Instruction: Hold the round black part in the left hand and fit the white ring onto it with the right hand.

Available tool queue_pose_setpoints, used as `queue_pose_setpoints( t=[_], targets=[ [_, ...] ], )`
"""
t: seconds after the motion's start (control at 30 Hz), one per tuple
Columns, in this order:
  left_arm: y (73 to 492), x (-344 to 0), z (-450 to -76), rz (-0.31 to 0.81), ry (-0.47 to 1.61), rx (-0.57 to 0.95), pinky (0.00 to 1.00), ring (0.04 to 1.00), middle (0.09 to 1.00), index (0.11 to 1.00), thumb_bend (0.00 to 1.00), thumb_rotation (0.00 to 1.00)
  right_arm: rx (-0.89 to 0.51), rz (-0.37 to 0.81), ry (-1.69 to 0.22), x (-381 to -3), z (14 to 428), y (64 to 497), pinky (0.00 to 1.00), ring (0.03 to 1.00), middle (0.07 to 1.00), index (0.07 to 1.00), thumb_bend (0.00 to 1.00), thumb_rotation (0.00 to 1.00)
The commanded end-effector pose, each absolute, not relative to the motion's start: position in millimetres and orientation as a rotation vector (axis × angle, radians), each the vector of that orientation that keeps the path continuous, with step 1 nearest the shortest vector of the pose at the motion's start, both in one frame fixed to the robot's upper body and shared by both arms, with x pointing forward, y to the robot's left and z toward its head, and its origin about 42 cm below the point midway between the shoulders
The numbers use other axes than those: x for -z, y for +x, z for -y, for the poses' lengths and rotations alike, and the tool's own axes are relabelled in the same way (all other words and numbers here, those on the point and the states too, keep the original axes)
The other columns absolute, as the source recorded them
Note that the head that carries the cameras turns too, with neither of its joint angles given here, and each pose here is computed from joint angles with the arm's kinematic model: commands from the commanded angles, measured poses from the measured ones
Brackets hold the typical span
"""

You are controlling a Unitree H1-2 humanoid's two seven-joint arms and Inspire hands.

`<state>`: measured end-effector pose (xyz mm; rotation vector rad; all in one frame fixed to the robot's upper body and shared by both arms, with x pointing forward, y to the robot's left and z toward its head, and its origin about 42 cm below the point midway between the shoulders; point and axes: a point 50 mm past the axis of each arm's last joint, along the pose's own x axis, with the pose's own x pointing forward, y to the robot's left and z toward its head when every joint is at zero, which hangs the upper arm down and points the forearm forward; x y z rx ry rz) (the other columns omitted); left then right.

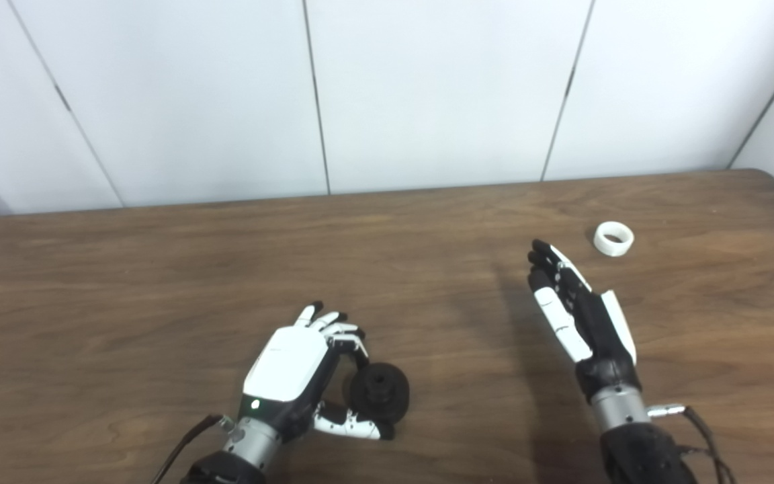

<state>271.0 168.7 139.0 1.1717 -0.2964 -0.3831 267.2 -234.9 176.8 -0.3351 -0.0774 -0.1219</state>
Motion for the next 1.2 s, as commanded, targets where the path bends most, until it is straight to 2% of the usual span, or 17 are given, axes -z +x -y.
queue_pose_setpoints(
  t=[0.0,0.2,0.23,0.3,0.4,0.47,0.57,0.8,1.03,1.17],
  targets=[
    [270.2,-142.9,-166.7,0.321,1.187,0.396,1.00,0.897,0.781,0.484,0.52,0.05,0.163,0.161,-0.395,-202.2,245.6,275.4,0.85,0.873,0.878,0.863,0.58,0.69],
    [269.2,-143.0,-171.3,0.327,1.182,0.397,1.00,0.892,0.777,0.484,0.52,0.05,0.193,0.170,-0.514,-218.2,274.4,292.0,0.79,0.868,0.893,0.865,0.63,0.56],
    [269.4,-142.8,-172.5,0.329,1.182,0.396,1.00,0.890,0.776,0.484,0.52,0.05,0.199,0.169,-0.540,-220.4,279.6,295.4,0.77,0.862,0.895,0.863,0.63,0.53],
    [269.6,-142.7,-174.5,0.332,1.179,0.395,1.00,0.887,0.773,0.484,0.52,0.05,0.206,0.164,-0.587,-224.5,287.8,301.6,0.64,0.812,0.897,0.864,0.62,0.48],
    [269.5,-142.3,-177.6,0.336,1.180,0.392,1.00,0.883,0.770,0.484,0.52,0.05,0.219,0.146,-0.684,-232.1,298.7,312.2,0.62,0.783,0.873,0.859,0.64,0.47],
    [269.5,-142.0,-179.3,0.337,1.182,0.393,1.00,0.880,0.770,0.484,0.52,0.05,0.228,0.131,-0.747,-238.1,305.8,320.1,0.76,0.840,0.870,0.850,0.68,0.46],
    [269.4,-141.3,-181.1,0.334,1.181,0.394,1.00,0.878,0.769,0.484,0.52,0.05,0.245,0.126,-0.810,-244.9,315.3,332.8,0.83,0.872,0.864,0.834,0.70,0.43],
    [270.0,-140.4,-185.5,0.339,1.190,0.395,1.00,0.872,0.762,0.483,0.52,0.05,0.294,0.068,-0.909,-254.5,337.1,364.1,0.89,0.931,0.881,0.760,0.77,0.32],
    [268.8,-140.8,-188.9,0.325,1.186,0.399,1.00,0.872,0.762,0.483,0.52,0.05,0.292,0.006,-0.991,-254.1,350.0,391.8,0.92,0.991,0.940,0.780,0.83,0.30],
    [268.4,-141.1,-191.0,0.326,1.177,0.398,1.00,0.868,0.759,0.483,0.52,0.05,0.273,-0.024,-1.042,-254.7,356.7,406.3,0.98,1.000,0.966,0.785,0.83,0.31]
  ],
)
